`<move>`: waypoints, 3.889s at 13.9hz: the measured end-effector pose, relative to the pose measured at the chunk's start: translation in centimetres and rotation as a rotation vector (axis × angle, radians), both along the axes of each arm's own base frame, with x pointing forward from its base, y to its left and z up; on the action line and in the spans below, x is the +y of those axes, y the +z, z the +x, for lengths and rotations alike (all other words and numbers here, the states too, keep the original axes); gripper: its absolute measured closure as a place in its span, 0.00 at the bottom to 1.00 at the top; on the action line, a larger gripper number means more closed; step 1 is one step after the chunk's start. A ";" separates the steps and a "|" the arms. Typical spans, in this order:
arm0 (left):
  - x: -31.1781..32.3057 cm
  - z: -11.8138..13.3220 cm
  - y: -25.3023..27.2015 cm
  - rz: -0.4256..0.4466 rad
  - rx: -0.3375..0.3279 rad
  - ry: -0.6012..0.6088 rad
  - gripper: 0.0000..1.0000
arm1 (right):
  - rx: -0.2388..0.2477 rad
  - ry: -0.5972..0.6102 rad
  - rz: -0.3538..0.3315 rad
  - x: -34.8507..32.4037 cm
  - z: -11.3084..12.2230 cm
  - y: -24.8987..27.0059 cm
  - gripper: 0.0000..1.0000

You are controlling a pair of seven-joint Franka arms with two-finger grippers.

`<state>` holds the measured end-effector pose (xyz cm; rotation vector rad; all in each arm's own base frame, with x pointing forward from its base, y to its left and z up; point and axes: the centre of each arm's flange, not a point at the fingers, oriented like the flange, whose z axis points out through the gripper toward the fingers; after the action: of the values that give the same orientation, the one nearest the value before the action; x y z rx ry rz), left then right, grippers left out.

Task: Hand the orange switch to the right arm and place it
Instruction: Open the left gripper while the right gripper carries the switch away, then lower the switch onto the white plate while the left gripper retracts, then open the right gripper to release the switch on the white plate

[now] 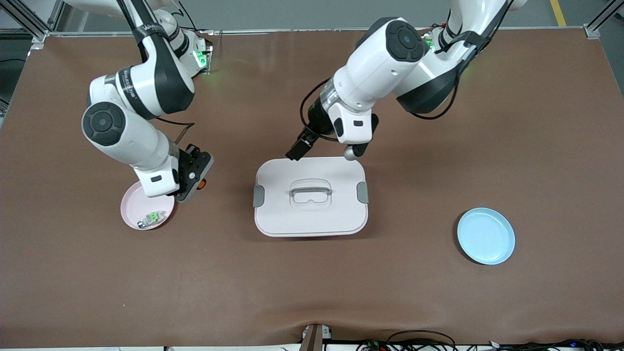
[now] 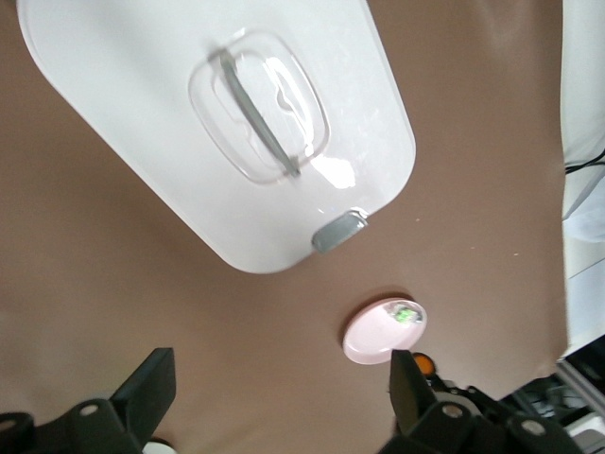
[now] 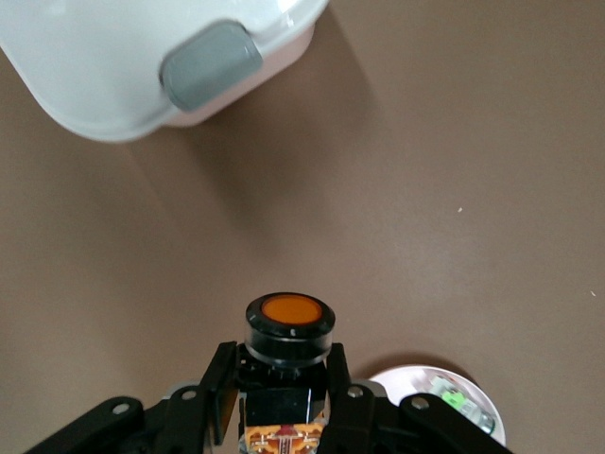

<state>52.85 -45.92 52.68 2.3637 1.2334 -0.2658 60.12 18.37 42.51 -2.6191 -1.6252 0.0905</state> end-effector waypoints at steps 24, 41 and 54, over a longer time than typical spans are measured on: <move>39.8 9.4 5.2 0.449 -0.228 -0.801 0.00 | -0.127 0.462 -0.227 -17.0 -4.6 -17.0 0.58; 44.0 5.7 5.5 0.493 -0.175 -0.830 0.00 | -0.233 0.497 -0.239 -19.7 -6.2 -21.8 0.58; 48.7 2.9 7.3 0.454 -0.200 -0.874 0.00 | -0.244 0.475 -0.222 -20.2 -6.5 -23.9 0.33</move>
<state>55.79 2.82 60.03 3.1074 0.0989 -0.0019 53.57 -1.83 18.57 -2.4015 -2.4252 -0.0336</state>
